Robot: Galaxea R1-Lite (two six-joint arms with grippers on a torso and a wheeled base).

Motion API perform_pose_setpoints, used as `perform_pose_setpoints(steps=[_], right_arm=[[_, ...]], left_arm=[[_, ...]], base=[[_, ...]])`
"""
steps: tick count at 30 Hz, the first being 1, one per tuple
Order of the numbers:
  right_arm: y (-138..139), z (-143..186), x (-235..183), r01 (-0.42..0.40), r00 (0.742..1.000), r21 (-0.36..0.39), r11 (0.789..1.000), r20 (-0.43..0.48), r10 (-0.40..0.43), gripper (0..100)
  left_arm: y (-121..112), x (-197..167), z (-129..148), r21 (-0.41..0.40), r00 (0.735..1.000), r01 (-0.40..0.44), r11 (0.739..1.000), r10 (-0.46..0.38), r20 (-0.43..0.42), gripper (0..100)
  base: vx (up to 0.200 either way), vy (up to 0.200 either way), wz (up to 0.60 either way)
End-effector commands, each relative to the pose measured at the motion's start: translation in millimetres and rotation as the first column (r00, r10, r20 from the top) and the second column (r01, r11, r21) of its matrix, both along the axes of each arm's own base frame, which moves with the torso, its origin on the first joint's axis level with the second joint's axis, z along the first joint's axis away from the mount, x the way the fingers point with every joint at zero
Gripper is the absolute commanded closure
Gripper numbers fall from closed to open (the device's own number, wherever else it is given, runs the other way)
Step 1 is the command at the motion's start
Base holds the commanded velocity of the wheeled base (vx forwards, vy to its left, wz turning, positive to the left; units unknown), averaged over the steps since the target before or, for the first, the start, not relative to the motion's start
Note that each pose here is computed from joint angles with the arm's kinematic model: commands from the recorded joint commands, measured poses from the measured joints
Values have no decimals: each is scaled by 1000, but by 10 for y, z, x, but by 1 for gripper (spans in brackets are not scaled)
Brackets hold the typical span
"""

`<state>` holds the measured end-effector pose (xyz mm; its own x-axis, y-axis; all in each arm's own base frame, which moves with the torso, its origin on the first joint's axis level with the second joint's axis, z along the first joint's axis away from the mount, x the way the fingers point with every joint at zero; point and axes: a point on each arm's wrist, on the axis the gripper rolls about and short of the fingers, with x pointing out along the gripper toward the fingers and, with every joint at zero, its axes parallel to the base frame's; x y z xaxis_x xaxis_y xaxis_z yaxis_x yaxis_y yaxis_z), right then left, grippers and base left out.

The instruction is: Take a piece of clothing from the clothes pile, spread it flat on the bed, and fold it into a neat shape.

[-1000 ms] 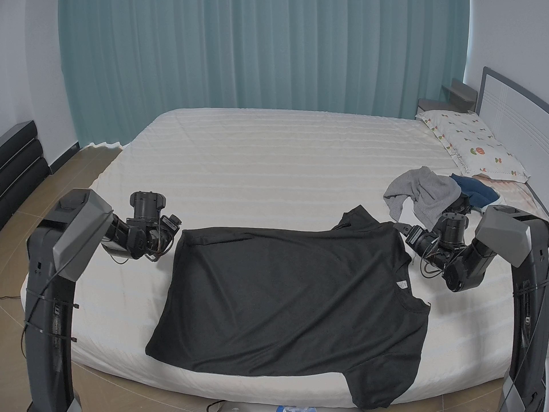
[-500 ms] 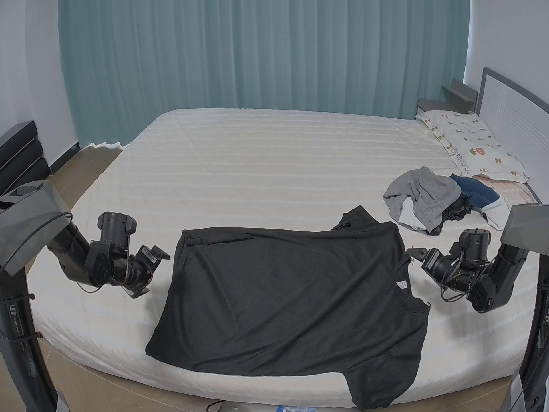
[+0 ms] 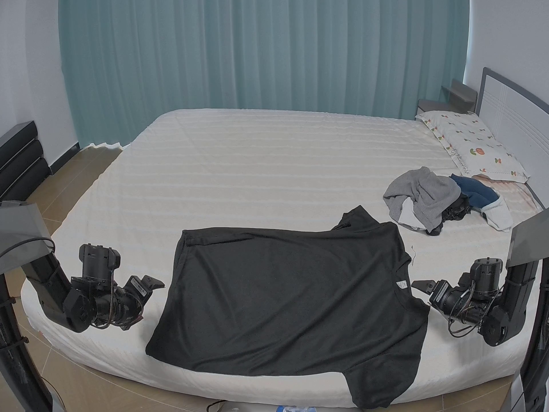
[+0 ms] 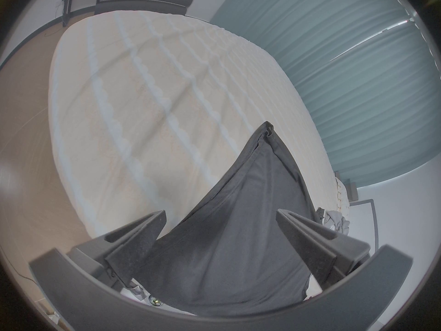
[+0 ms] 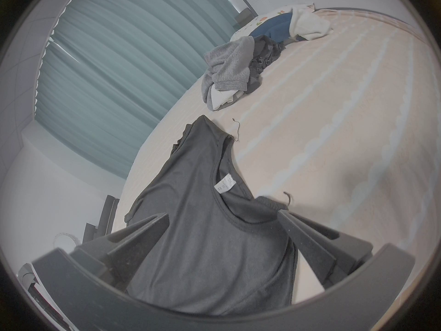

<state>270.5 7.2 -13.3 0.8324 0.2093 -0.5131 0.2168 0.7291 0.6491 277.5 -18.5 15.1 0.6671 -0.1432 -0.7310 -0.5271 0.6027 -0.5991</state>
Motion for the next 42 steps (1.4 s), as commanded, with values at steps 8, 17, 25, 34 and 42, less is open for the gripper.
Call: perform_pose_setpoints(steps=[8, 17, 25, 34, 42], right_arm=[[8, -121, -256, -25, 996, 5, 1000, -91, 25, 0], [113, -247, -272, -88, 989, -13, 996, -122, 86, 0], [262, -346, -174, -138, 984, -20, 990, -114, 135, 0], [184, -436, -278, -163, 974, -86, 983, -170, 147, 100], [106, -390, -466, -182, 964, -121, 976, -219, 152, 100]], left_arm=[[-35, -172, -110, 26, 997, 45, 999, -43, -65, 0], [-38, -175, -154, 28, 997, 47, 999, -45, -70, 0], [-42, -170, -195, 30, 996, 48, 998, -45, -83, 0], [-54, -173, -196, 32, 995, 53, 998, -50, -85, 0], [-52, -185, -209, 48, 994, 71, 996, -67, -89, 0]], base=[[-175, 0, 0], [0, 0, 0], [0, 0, 0], [0, 0, 0], [0, 0, 0]])
